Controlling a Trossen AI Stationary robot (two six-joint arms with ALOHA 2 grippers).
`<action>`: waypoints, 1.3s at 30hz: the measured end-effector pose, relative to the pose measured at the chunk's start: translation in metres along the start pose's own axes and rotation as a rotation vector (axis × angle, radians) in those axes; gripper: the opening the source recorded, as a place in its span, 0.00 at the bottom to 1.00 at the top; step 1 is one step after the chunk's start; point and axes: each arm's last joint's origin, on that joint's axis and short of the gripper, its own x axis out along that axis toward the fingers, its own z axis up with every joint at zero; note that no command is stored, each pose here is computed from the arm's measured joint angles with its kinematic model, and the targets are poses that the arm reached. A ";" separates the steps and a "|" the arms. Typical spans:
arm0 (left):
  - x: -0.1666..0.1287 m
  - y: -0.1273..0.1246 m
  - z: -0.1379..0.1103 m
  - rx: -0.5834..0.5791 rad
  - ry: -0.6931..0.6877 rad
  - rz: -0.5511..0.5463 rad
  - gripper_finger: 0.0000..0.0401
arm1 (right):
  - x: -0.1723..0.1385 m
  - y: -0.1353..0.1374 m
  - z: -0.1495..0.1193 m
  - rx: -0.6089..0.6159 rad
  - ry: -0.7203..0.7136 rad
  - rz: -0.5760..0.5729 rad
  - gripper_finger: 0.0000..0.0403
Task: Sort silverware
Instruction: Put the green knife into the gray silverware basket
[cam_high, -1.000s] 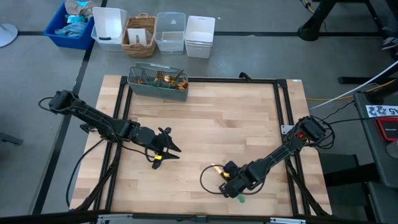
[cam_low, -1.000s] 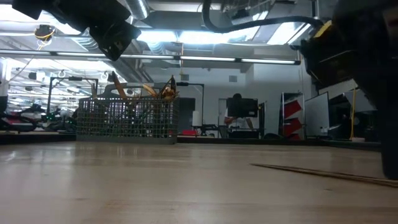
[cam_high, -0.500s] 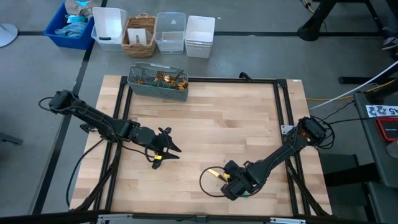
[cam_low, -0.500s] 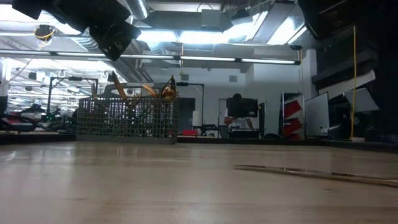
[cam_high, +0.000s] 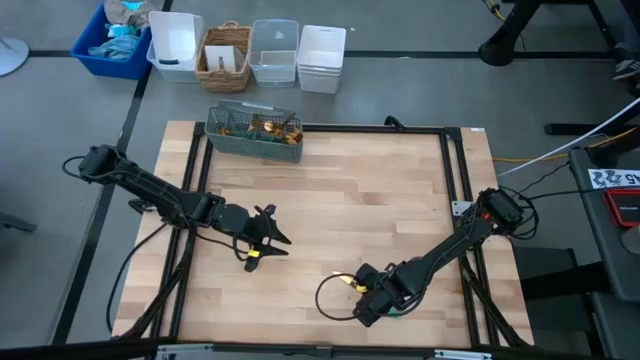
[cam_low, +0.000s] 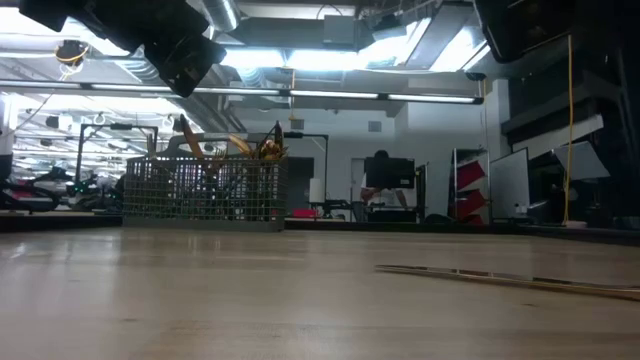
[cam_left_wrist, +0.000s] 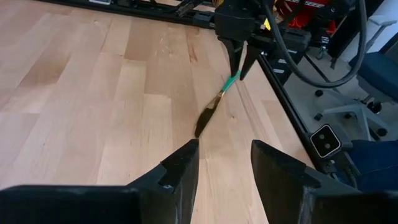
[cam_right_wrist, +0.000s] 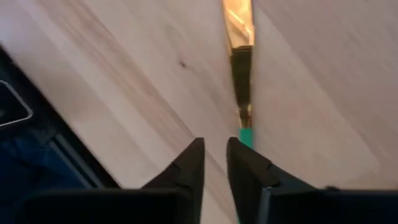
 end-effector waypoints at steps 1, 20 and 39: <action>0.000 0.000 0.000 0.000 0.000 0.000 0.35 | 0.000 -0.001 0.000 0.000 -0.001 -0.006 0.19; 0.000 0.001 -0.002 0.002 0.023 0.006 0.35 | 0.037 -0.001 -0.003 -0.082 0.048 -0.068 0.18; 0.000 0.001 -0.002 0.002 0.025 0.007 0.35 | 0.037 -0.002 0.000 -0.067 0.114 -0.055 0.15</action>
